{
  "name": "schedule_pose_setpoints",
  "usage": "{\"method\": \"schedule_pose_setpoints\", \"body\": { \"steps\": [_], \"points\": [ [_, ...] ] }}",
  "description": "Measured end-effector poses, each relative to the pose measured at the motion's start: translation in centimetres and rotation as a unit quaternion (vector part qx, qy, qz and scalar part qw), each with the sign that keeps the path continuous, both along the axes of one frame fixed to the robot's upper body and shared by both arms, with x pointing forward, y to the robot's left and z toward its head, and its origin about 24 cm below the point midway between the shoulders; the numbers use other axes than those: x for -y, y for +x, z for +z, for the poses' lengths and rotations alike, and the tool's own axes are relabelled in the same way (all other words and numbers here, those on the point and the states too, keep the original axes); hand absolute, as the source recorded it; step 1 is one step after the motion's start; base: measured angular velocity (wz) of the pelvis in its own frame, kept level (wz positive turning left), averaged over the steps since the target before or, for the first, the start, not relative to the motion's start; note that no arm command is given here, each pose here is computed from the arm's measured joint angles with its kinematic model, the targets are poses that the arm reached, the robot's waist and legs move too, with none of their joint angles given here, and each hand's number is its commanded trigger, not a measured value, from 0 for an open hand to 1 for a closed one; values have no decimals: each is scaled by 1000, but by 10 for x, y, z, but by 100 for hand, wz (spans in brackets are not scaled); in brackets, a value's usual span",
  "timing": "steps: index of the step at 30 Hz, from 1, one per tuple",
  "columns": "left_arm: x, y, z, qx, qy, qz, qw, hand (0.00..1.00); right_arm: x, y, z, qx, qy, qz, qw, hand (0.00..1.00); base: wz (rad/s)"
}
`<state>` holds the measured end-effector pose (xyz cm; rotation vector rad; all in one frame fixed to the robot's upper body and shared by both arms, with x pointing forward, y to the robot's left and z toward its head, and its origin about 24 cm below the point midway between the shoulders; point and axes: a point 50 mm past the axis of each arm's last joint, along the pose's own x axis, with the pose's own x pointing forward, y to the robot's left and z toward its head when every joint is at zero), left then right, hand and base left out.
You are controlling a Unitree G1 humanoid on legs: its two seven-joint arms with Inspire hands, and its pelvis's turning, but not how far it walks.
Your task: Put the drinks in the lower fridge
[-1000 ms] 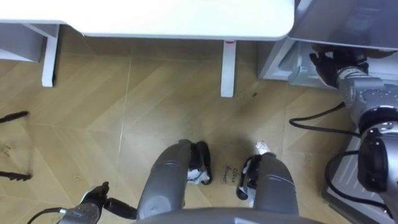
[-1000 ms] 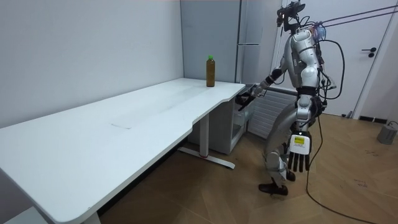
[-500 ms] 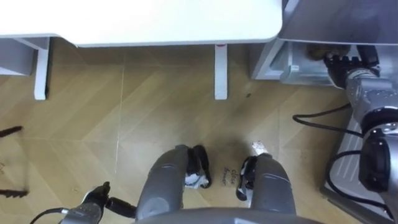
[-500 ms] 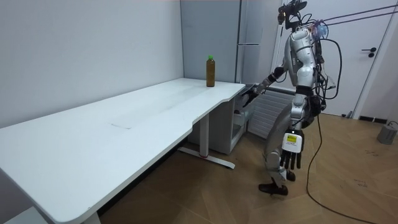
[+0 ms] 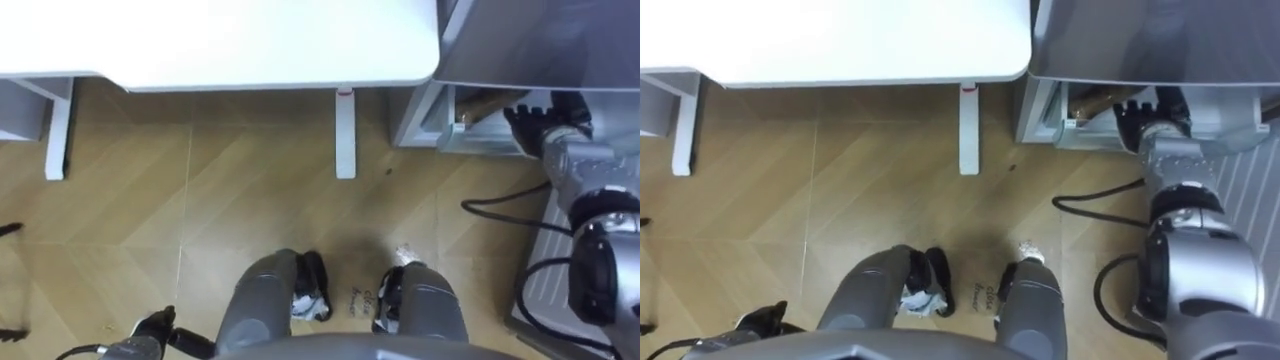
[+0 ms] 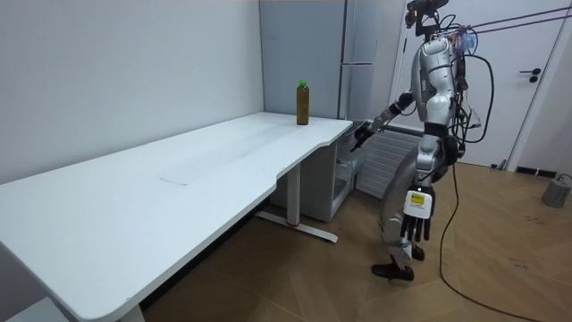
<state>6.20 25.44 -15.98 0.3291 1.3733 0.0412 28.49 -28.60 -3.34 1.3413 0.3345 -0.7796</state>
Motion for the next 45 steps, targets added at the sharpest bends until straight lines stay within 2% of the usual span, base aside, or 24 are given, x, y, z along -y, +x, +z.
{"method": "schedule_pose_setpoints", "body": {
  "steps": [4,9,13,17,24,27,31,33,35,37,42,45],
  "points": [
    [-1,-1,0,0,0,3,1000,0,-4,-12,-9,-11,9,-1,1000,0,-6],
    [-3,-11,0,-11,7,4,1000,0,-3,-21,-8,11,7,-8,1000,0,-11],
    [-8,-32,-1,-33,21,10,999,0,-1,-38,-11,35,-4,-8,999,0,-1],
    [-6,-53,-2,-63,20,22,998,0,-6,-57,-21,38,12,-21,999,0,-1],
    [3,-57,-4,-62,9,32,997,0,-16,-77,-29,33,9,-20,999,0,1],
    [5,-57,-4,-63,12,25,998,0,-24,-94,-39,8,-6,7,1000,0,0],
    [11,-68,-6,-78,13,30,996,0,-37,-134,-73,-78,-26,75,994,0,3],
    [13,-74,-6,-84,12,33,996,0,-40,-158,-92,-140,-57,127,980,0,7],
    [13,-77,-6,-88,16,35,995,0,-45,-193,-112,-229,-82,196,950,0,-6],
    [15,-77,-7,-88,15,36,995,0,-48,-211,-120,-275,-87,235,928,0,-6],
    [15,-60,-7,-65,14,38,997,0,-51,-229,-127,-323,-129,337,875,0,-1],
    [15,-58,-7,-61,15,45,997,0,-51,-232,-130,-342,-158,391,840,0,0]
  ]
}}
